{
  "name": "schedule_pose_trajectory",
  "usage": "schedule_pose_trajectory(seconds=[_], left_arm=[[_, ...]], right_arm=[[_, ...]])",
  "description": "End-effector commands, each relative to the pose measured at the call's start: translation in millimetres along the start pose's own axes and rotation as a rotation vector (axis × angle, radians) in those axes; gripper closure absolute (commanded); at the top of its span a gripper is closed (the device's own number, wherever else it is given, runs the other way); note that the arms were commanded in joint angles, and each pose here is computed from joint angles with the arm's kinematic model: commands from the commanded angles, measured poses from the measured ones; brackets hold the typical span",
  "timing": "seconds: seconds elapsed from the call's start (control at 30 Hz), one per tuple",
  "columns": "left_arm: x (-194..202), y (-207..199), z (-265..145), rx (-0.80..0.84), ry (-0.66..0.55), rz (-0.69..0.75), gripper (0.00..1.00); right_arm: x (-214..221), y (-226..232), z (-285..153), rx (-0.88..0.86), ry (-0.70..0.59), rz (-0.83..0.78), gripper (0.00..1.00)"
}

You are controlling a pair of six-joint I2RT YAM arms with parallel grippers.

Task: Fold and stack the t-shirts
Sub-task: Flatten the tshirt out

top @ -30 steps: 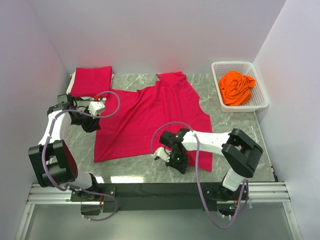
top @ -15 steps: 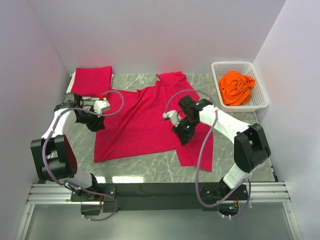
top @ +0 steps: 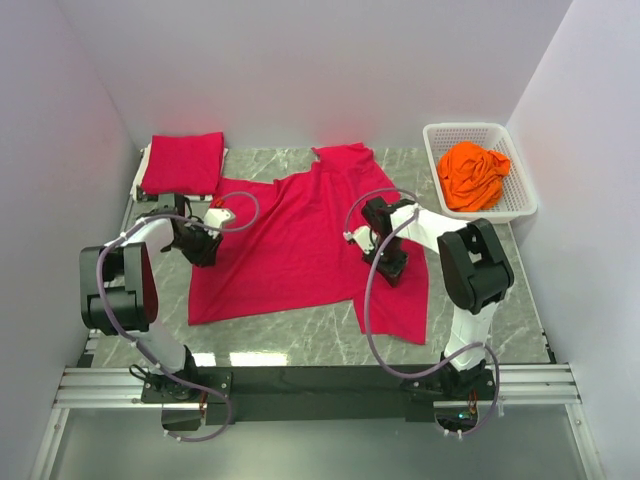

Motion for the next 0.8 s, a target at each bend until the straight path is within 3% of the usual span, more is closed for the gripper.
schedule_pose_trajectory(seconds=[0.0, 0.27, 0.4, 0.53, 0.63, 0.77], left_arm=[[20.8, 1.3, 1.4, -0.033, 0.095, 0.019, 0.69], [76.9, -45.9, -16.2, 0.075, 0.275, 0.066, 0.76], [96.4, -50.1, -37.6, 0.118, 0.321, 0.018, 0.79], [77.0, -31.5, -55.6, 0.120, 0.252, -0.018, 0.76], [28.8, 7.8, -66.4, 0.046, 0.107, -0.035, 0.71], [-7.6, 44.6, -56.1, 0.021, -0.014, -0.165, 0.69]], right_arm=[[34.9, 14.8, 9.8, -0.050, 0.140, -0.024, 0.80], [75.1, 73.0, -3.1, -0.219, 0.222, -0.159, 0.77], [62.0, 86.2, -26.7, -0.290, 0.119, -0.189, 0.73], [22.6, 51.7, -55.1, -0.234, -0.048, -0.100, 0.72], [-11.6, 4.7, -70.9, -0.130, -0.181, 0.022, 0.72], [-48.5, -52.3, -84.6, -0.006, -0.299, 0.183, 0.73]])
Point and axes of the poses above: each gripper's point midway between its finger pads, its own z axis out along the fingers, its own y axis along the line the jaws close on, x = y × z, the point moved 3 cm from there along -z, back along the fingers, and after that the axes turned 5 degrees about z, right-handed, at the moved point
